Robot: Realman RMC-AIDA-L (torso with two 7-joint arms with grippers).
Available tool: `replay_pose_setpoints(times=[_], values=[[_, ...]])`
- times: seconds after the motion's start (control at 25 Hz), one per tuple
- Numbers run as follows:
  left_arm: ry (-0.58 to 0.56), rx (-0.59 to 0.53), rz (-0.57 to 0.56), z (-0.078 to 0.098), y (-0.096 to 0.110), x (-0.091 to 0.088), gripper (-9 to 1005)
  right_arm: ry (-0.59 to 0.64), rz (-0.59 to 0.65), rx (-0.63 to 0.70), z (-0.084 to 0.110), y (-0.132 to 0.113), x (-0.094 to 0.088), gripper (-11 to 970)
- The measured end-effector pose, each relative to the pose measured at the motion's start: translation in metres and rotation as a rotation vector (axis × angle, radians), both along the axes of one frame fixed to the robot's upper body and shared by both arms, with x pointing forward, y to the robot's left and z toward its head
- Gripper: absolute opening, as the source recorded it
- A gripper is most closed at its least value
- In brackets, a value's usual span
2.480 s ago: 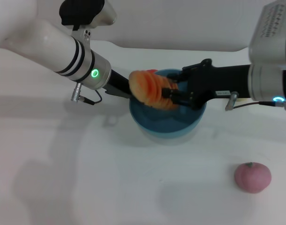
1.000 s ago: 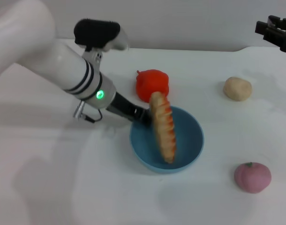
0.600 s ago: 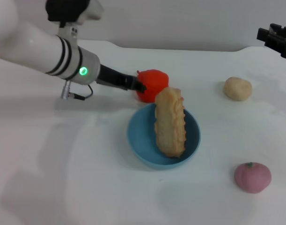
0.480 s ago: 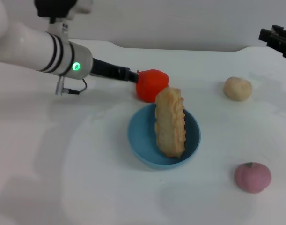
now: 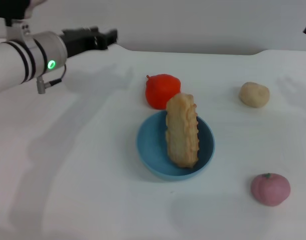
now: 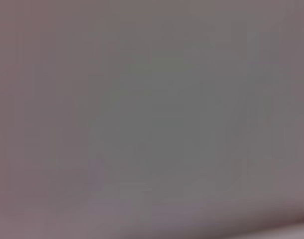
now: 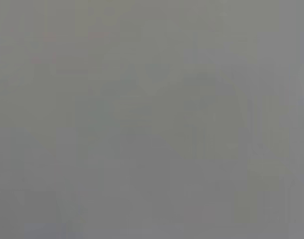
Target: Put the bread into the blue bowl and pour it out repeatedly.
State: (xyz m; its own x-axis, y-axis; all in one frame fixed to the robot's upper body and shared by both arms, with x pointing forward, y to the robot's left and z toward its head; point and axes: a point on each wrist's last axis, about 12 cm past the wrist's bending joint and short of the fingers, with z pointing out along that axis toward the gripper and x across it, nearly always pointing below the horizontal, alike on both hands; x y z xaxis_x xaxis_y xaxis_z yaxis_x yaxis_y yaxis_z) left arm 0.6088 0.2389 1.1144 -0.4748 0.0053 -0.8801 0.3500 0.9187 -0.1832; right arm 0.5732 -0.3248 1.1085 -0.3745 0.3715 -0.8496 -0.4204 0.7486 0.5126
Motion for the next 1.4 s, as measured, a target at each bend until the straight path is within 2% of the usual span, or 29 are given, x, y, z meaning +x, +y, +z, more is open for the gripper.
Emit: replay_pose_setpoints(times=[0.2, 0.36, 0.48, 0.64, 0.84, 1.04, 1.16, 1.28, 1.4], values=[[-0.191, 0.107, 0.08, 0.003, -0.002, -0.016, 476, 0.043, -0.081, 0.108, -0.016, -0.015, -0.01, 395], [-0.363, 0.206, 0.153, 0.004, -0.018, -0.031, 473, 0.05, -0.13, 0.164, -0.025, -0.026, -0.02, 395], [-0.416, 0.214, 0.181, 0.007, -0.022, -0.031, 474, 0.029, -0.162, 0.187, -0.033, -0.033, -0.029, 395], [-0.385, 0.17, 0.177, 0.005, -0.023, -0.028, 474, -0.049, -0.228, 0.207, -0.041, -0.039, -0.041, 395], [-0.318, 0.089, 0.192, 0.001, -0.019, -0.026, 474, -0.193, -0.368, 0.124, -0.056, -0.043, -0.059, 394], [-0.131, -0.153, 0.257, 0.005, 0.006, -0.012, 474, -0.252, -0.414, 0.03, -0.065, -0.036, -0.067, 394], [-0.024, -0.239, 0.278, 0.004, 0.025, -0.001, 473, -0.252, -0.414, 0.021, -0.067, -0.035, -0.066, 394], [0.029, -0.231, 0.299, -0.007, 0.037, 0.003, 473, -0.252, -0.415, 0.012, -0.068, -0.034, -0.067, 394], [0.021, -0.158, 0.324, -0.02, 0.046, -0.001, 473, -0.244, -0.417, 0.011, -0.07, -0.033, -0.068, 394]])
